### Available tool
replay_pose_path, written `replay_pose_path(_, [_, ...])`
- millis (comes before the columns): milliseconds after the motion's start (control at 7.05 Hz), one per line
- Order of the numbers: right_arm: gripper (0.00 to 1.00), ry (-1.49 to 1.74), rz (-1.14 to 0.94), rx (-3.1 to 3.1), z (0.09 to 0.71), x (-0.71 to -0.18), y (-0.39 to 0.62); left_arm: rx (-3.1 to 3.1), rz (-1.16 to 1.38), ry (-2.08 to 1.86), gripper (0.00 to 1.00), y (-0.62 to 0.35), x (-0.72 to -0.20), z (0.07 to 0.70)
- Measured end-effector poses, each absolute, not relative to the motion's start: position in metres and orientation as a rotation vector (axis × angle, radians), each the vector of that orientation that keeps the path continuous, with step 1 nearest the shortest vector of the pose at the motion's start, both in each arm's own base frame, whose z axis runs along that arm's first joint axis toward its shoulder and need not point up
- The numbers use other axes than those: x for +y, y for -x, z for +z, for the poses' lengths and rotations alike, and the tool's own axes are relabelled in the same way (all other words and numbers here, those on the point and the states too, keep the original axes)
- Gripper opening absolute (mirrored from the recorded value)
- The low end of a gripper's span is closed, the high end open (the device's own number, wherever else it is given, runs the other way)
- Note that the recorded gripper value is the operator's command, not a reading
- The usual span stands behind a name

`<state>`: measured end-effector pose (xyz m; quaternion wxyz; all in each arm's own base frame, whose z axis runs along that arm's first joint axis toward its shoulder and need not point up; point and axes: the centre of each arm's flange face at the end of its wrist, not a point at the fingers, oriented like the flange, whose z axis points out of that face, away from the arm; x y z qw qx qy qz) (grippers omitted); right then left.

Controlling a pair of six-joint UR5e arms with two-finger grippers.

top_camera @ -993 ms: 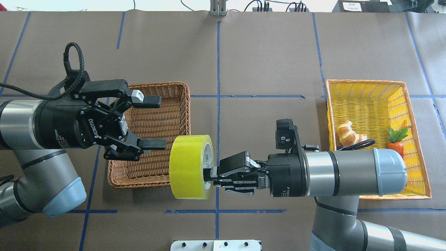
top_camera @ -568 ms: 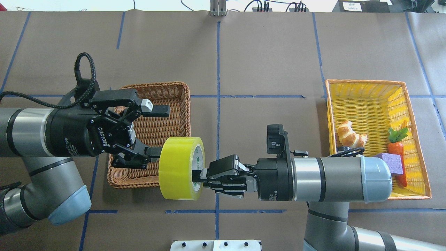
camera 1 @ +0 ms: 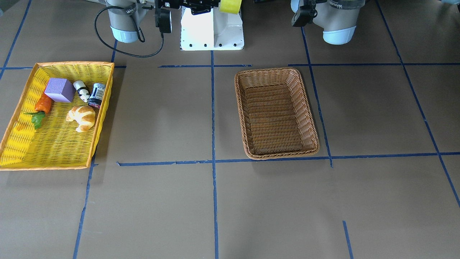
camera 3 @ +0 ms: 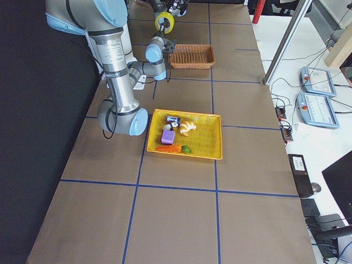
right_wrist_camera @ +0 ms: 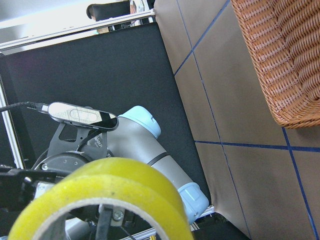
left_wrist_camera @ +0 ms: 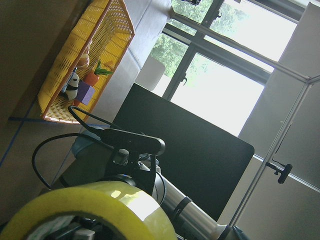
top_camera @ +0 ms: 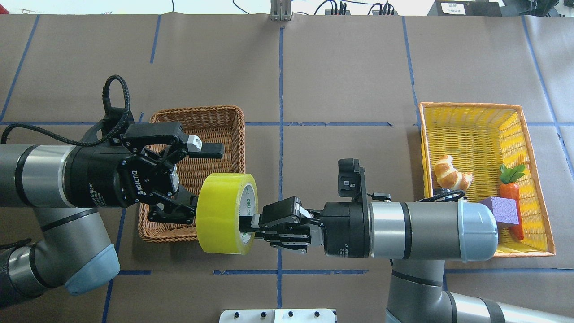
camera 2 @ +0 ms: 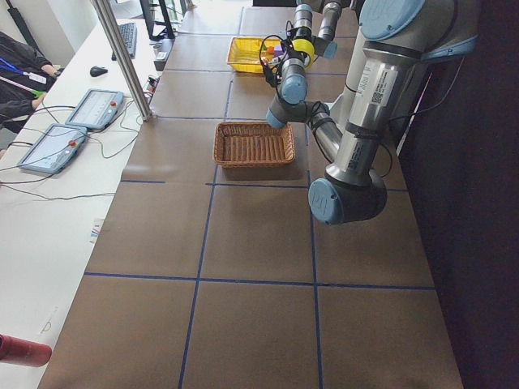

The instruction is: Move tape to another basket

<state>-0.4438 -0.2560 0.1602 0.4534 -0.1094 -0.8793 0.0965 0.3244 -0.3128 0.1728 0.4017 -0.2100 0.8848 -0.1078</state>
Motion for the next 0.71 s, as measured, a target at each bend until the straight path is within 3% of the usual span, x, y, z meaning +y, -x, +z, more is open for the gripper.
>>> replay_pose_path(426, [0.06,0.269,0.259,-2.171,0.1569,-0.2530,0.4484,2.237,-0.266,0.539,0.68,-0.3259,-0.3097,0.1718])
replay_pose_path(568, [0.28,0.269,0.259,-2.175,0.1558,-0.2530,0.4483,2.237,-0.266,0.540,0.51,-0.3259,-0.3095,0.1717])
replay_pose_path(709, [0.70,0.269,0.257,-2.180,0.1553,-0.2526,0.4479,2.236,-0.265,0.541,0.27,-0.3262,-0.3091,0.1721])
